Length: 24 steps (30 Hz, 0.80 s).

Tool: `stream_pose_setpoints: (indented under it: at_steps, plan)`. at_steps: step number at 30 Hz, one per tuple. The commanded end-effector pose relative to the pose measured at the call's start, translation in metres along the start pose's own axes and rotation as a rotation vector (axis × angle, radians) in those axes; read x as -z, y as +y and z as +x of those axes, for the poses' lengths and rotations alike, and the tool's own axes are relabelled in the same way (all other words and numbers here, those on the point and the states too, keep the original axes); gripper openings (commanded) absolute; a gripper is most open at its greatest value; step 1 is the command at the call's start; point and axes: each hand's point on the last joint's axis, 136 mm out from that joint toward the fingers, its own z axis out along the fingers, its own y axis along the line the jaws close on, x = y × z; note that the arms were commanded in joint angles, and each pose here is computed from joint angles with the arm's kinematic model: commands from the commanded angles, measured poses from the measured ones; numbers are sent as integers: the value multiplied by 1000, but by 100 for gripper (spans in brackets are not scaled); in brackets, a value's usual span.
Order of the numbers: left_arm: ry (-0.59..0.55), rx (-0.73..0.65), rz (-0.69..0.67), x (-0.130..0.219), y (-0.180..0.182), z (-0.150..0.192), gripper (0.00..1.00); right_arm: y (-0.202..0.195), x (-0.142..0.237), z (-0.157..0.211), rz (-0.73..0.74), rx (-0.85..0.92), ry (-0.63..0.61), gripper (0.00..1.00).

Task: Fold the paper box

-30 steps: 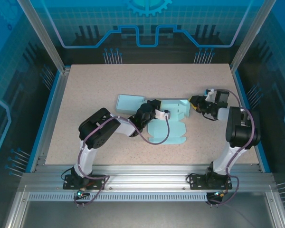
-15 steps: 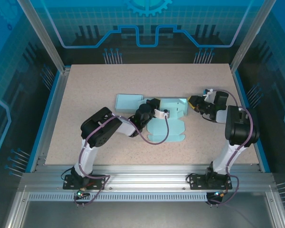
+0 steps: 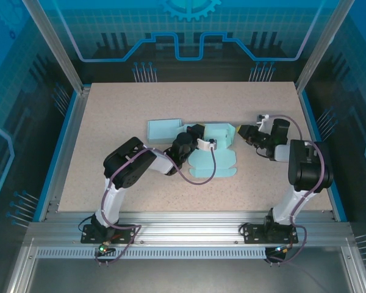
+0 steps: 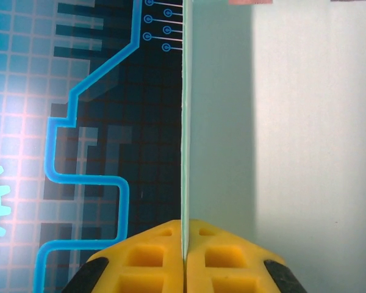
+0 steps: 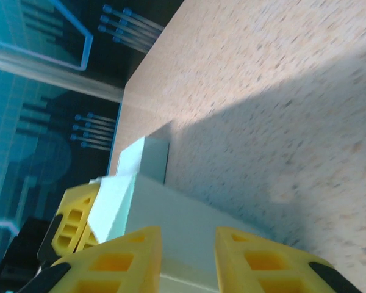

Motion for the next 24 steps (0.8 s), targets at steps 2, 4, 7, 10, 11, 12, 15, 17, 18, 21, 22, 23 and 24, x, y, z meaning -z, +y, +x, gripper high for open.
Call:
stream_pose_setpoints:
  at_steps: [2, 4, 7, 10, 11, 12, 15, 17, 18, 21, 22, 23, 24]
  plan:
    - [-33, -45, -24, 4, -5, -7, 7, 22, -10, 31, -70, 34, 96, 30]
    - [-35, -54, -20, 6, -7, -6, 7, 21, -9, 31, -56, 40, 88, 30]
    - [-32, -52, -16, 7, -8, -6, 7, 18, -10, 34, -27, 47, 92, 31]
    - [-36, -42, -19, 8, -7, -7, 7, 10, -9, 37, 39, 76, 80, 31]
    - [-36, -41, -12, 8, -8, -7, 7, 7, -9, 39, 70, 92, 77, 31]
    - [-35, -41, -8, 8, -9, -7, 7, 4, -8, 40, 101, 112, 74, 32]
    - [-36, -16, -5, 8, -8, -7, 7, -1, -9, 44, 180, 157, 75, 32]
    - [-37, 8, 15, 8, -9, -8, 7, 2, -11, 47, 186, 179, 73, 32]
    - [-39, 17, 24, 8, -9, -8, 7, 4, -11, 48, 187, 190, 69, 32]
    - [-45, 30, 42, 8, -10, -10, 7, 5, -9, 50, 206, 208, 63, 33]
    - [-47, 34, 43, 8, -9, -10, 7, 4, -8, 52, 210, 211, 64, 34]
    - [-49, 38, 51, 8, -11, -10, 7, 3, -8, 54, 212, 215, 66, 35]
    - [-48, 43, 63, 8, -13, -10, 7, 3, -9, 55, 215, 219, 68, 37]
